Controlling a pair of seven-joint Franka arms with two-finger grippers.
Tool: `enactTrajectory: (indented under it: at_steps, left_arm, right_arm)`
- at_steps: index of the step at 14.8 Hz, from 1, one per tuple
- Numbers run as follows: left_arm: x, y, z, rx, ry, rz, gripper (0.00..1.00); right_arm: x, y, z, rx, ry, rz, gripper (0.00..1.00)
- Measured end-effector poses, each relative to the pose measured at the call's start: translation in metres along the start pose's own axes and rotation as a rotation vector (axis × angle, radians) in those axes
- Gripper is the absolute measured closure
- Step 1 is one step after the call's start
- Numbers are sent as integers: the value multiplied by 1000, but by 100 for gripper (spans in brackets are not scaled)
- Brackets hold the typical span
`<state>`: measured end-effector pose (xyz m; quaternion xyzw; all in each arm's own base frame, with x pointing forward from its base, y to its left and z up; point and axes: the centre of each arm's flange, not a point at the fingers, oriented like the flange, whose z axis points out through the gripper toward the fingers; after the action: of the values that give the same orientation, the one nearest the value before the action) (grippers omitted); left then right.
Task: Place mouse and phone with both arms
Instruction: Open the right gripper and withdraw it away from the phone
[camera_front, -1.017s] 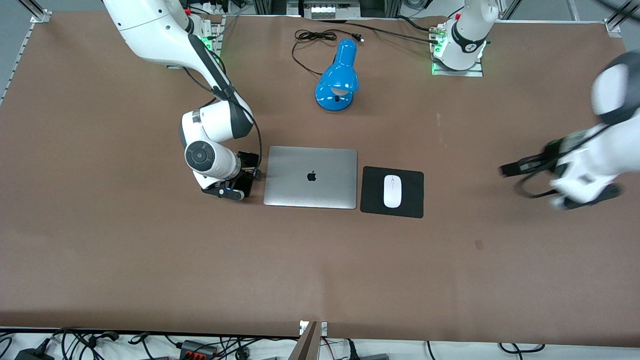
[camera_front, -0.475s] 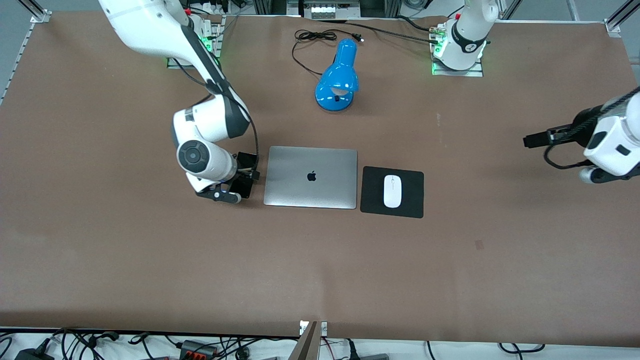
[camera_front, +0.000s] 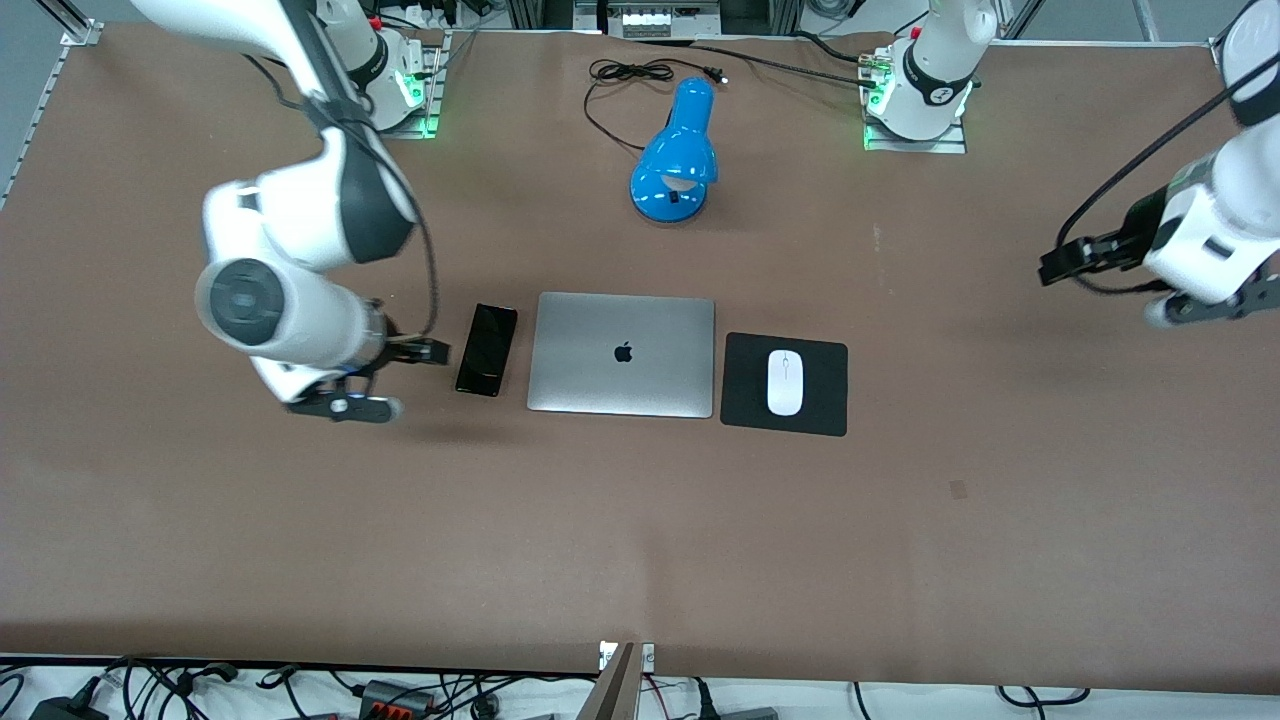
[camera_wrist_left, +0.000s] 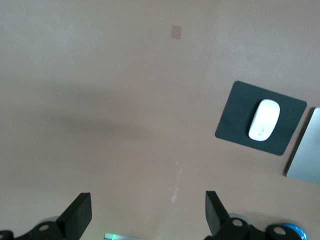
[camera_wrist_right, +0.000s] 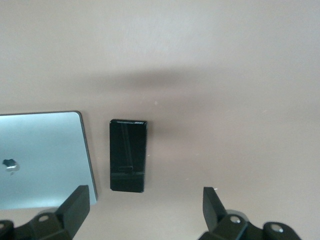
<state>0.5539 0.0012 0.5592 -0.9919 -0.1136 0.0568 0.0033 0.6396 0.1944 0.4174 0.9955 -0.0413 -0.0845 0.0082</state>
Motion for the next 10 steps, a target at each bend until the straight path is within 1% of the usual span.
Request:
enactTrajectory:
  at_steps: [2, 3, 5, 6, 8, 10]
  left_arm:
    - [1, -23, -16, -12, 43, -31, 0]
    - [0, -29, -22, -14, 46, -36, 0]
    - [-11, -30, -30, -7, 12, -32, 0]
    - [-15, -27, -34, -5, 9, -25, 0]
    - [-19, -23, -40, -3, 8, 29, 0]
    - [-20, -26, -39, -2, -4, 137, 0]
  right_arm:
    - [2, 27, -38, 8, 14, -17, 0]
    - [2, 41, -53, 13, 21, -20, 0]
    - [1, 62, -77, 23, 45, -19, 0]
    - [0, 68, -86, 28, 58, -23, 0]
    - [1, 76, -105, 37, 93, -16, 0]
    - [2, 92, -122, 43, 120, -18, 0]
